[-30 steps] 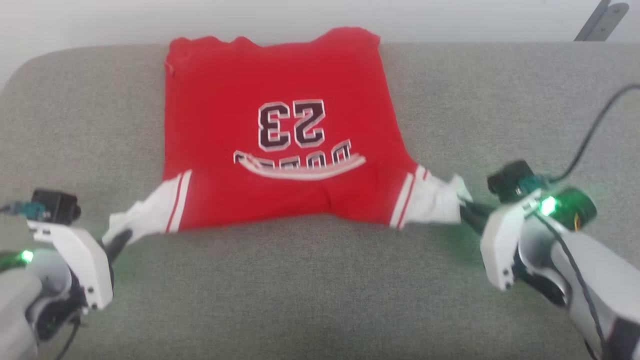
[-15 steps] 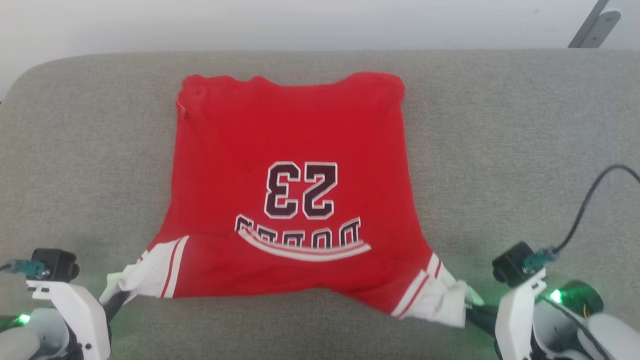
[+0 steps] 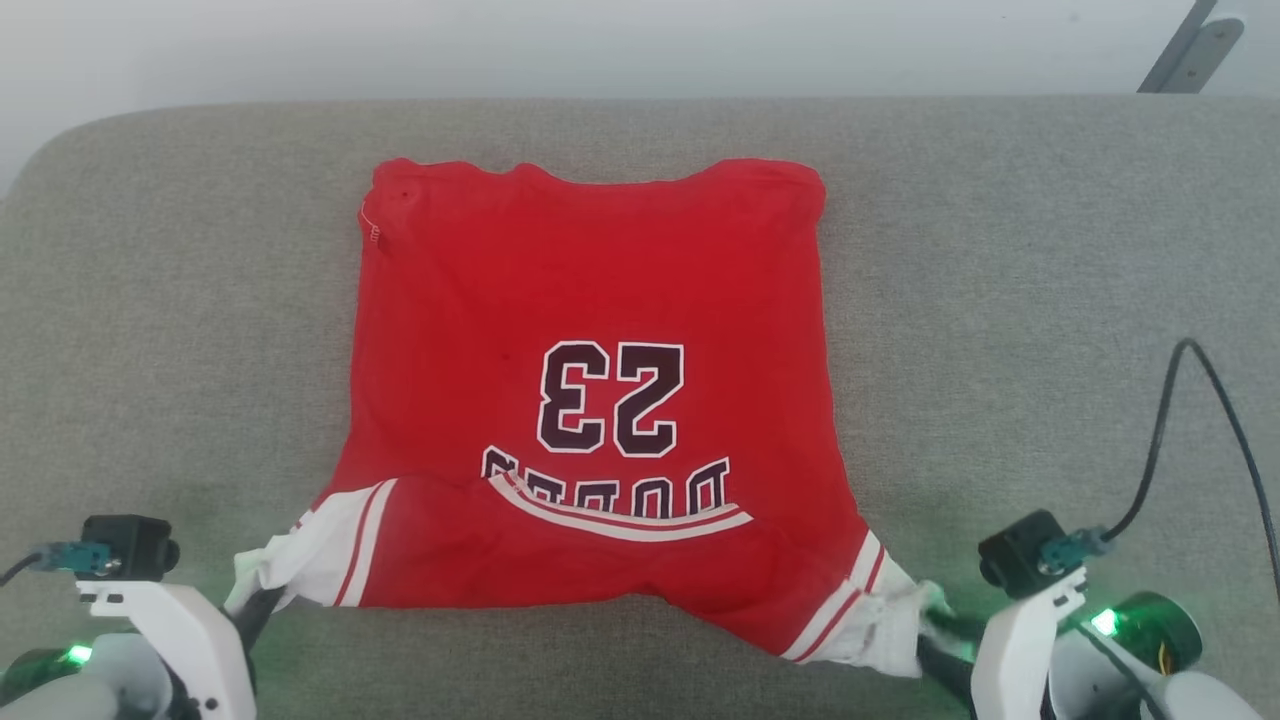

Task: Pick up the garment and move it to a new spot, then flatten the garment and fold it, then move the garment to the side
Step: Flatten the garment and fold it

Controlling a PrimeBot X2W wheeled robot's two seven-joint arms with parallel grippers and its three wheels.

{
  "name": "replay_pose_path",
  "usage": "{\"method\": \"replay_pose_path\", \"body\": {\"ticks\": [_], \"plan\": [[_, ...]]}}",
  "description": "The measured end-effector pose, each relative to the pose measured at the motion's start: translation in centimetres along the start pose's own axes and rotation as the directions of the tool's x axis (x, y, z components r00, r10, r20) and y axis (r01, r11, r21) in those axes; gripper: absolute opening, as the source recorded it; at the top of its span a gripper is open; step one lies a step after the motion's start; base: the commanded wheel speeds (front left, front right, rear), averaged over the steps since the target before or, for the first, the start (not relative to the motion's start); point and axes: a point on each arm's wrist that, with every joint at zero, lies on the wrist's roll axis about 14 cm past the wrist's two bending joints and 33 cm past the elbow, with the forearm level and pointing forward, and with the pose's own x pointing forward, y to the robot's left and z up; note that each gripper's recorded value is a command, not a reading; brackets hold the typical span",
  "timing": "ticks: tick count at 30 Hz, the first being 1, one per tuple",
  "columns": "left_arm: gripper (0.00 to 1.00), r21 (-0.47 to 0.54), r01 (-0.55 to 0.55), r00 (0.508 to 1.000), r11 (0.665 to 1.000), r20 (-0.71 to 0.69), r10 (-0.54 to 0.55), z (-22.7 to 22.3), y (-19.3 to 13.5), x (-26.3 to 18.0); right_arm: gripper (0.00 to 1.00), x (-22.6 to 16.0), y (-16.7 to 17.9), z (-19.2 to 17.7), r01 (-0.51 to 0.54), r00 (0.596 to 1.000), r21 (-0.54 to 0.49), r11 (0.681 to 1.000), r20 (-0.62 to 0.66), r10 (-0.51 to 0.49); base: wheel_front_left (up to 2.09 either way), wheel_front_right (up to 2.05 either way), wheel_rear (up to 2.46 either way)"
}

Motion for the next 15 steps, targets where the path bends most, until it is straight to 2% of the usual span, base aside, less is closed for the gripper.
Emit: {"method": "replay_pose_path", "body": {"ticks": [9, 10, 15], "plan": [[0.00, 0.028, 0.037, 0.997, 0.999, 0.060, -0.039, 1.2, -1.5, 0.6, 1.00, -1.6, -0.2, 5.8, 0.053, 0.980, -0.016, 0.998, 0.191, -0.049, 0.00, 0.00, 0.00], [0.00, 0.029, 0.043, 0.997, 0.999, 0.065, -0.045, 1.3, -1.6, 0.7, 1.00, -2.1, -0.5, 7.8, 0.079, 0.966, -0.026, 0.997, 0.249, -0.070, 0.00, 0.00, 0.00], [0.00, 0.026, 0.060, 0.995, 0.998, 0.083, -0.062, 2.0, -2.0, 1.1, 1.00, -2.5, -1.3, 13.3, 0.134, 0.916, -0.043, 0.990, 0.386, -0.107, 0.00, 0.00, 0.00]]}}
